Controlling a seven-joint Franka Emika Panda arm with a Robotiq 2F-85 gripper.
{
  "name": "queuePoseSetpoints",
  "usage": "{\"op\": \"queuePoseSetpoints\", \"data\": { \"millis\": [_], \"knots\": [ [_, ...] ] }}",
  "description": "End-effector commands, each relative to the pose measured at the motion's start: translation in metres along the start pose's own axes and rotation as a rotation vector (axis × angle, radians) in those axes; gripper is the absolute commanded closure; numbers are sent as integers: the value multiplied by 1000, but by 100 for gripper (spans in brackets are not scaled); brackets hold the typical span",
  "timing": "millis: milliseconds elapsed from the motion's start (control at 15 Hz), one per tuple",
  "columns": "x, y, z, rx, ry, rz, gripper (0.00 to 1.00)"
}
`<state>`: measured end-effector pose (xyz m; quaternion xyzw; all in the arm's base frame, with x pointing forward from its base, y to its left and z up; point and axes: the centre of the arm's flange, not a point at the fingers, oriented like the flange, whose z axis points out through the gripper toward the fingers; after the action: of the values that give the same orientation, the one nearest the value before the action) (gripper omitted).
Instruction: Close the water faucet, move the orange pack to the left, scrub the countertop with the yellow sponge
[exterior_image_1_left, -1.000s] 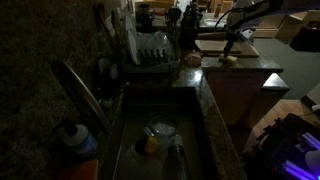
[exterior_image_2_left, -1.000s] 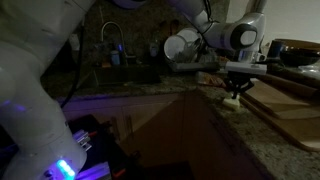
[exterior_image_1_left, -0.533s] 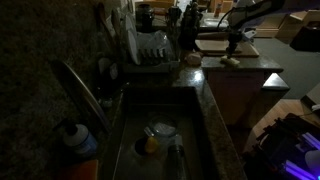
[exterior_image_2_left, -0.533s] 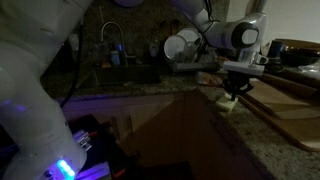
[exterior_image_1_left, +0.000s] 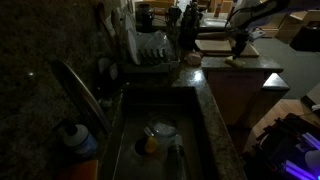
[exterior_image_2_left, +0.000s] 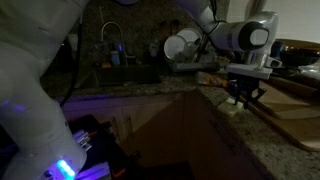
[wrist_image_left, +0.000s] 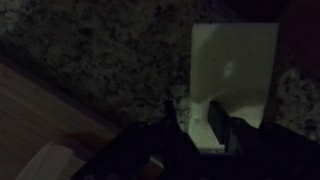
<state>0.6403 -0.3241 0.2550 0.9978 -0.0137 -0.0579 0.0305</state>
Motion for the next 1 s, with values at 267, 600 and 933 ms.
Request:
{"op": "queuePoseSetpoints", "data": {
  "millis": [267, 600, 933],
  "knots": [
    [1, -3, 0, 72, 10, -4, 32],
    [5, -12, -13, 120, 98, 4, 1],
    [4, -24, -34, 134, 110, -35, 0]
  ]
}}
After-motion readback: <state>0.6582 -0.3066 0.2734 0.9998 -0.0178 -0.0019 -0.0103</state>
